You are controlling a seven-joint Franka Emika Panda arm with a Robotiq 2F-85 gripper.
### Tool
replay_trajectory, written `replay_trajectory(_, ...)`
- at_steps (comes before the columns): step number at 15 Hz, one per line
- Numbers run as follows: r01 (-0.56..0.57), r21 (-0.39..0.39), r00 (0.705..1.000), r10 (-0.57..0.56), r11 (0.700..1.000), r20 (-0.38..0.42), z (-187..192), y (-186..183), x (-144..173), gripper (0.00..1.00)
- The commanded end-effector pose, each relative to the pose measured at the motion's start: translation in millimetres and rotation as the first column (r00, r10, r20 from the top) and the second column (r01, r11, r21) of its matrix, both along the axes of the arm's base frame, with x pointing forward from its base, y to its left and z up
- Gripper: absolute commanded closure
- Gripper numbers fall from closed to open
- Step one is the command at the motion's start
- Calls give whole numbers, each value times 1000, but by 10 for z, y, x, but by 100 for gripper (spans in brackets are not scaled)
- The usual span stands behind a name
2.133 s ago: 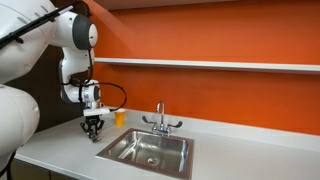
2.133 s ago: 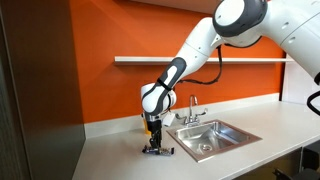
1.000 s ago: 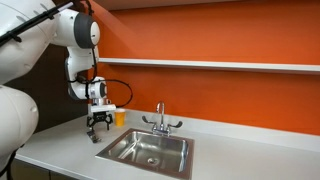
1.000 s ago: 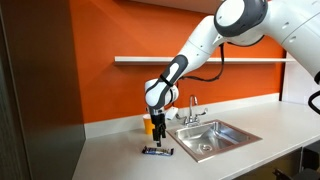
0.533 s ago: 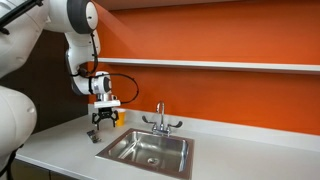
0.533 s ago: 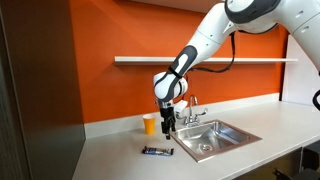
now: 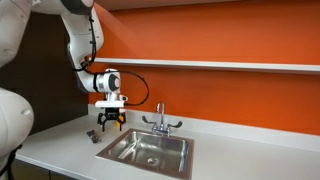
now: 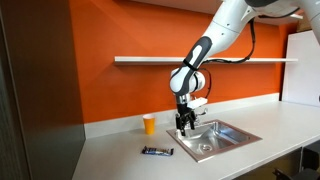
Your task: Take the packet out of the sink.
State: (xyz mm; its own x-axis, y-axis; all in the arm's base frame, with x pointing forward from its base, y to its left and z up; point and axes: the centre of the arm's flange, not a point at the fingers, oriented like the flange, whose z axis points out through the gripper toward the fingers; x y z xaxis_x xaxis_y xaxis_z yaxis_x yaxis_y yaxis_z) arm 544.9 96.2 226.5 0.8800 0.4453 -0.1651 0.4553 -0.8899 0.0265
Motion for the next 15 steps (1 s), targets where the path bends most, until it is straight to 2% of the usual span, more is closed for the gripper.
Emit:
replay_trajectory(1,198,22,980,-198,980,6,59,-420,-279,0)
replay_trajectory(6,417,7,909,-417,909,-14,-80,-958,-521,0)
replay_trajectory(7,336,1,942,-336,942,-29,-147,-837,-339,0)
replay_trajectory(10,385,-6,922,-385,923,-36,-194,-980,-426,0)
replay_trajectory(15,391,-5,920,-391,920,-32,-174,-971,-433,0)
